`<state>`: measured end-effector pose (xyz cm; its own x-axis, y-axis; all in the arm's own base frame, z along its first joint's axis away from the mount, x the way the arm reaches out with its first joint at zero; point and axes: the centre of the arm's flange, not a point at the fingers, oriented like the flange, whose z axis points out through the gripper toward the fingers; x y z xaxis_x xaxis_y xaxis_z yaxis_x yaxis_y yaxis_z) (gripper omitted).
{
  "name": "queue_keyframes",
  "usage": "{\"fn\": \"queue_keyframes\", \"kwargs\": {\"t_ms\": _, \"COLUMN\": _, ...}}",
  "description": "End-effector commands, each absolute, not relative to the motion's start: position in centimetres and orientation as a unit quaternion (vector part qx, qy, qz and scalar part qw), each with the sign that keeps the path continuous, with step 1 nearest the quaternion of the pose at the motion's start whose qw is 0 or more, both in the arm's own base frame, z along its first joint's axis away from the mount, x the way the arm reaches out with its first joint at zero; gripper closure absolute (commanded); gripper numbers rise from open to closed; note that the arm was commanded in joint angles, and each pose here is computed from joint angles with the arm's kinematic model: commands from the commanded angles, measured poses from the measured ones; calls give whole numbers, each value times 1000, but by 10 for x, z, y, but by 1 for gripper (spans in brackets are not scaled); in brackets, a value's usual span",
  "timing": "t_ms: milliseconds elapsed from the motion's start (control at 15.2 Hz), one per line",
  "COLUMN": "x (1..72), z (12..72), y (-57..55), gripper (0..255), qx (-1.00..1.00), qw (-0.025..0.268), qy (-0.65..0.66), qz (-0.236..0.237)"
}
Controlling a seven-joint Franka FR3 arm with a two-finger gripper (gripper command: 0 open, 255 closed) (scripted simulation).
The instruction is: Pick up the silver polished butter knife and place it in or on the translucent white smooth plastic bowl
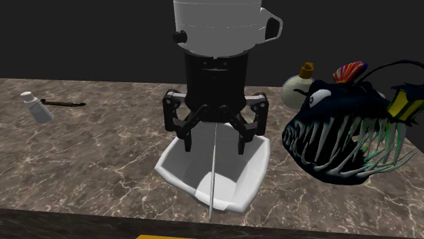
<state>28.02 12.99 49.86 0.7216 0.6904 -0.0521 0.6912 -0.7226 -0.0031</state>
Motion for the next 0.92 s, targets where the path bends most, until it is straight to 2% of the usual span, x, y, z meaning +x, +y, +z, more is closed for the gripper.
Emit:
{"fn": "queue_keyframes", "kwargs": {"t_ms": 0, "x": 280, "z": 499, "y": 130, "gripper": 0, "qx": 928, "qw": 8, "qy": 372, "qz": -25}}
{"fn": "queue_keyframes", "kwargs": {"t_ms": 330, "x": 282, "z": 548, "y": 132, "gripper": 0, "qx": 928, "qw": 8, "qy": 372, "qz": -25}}
{"fn": "queue_keyframes", "kwargs": {"t_ms": 858, "x": 282, "z": 548, "y": 132, "gripper": 0, "qx": 928, "qw": 8, "qy": 372, "qz": -25}}
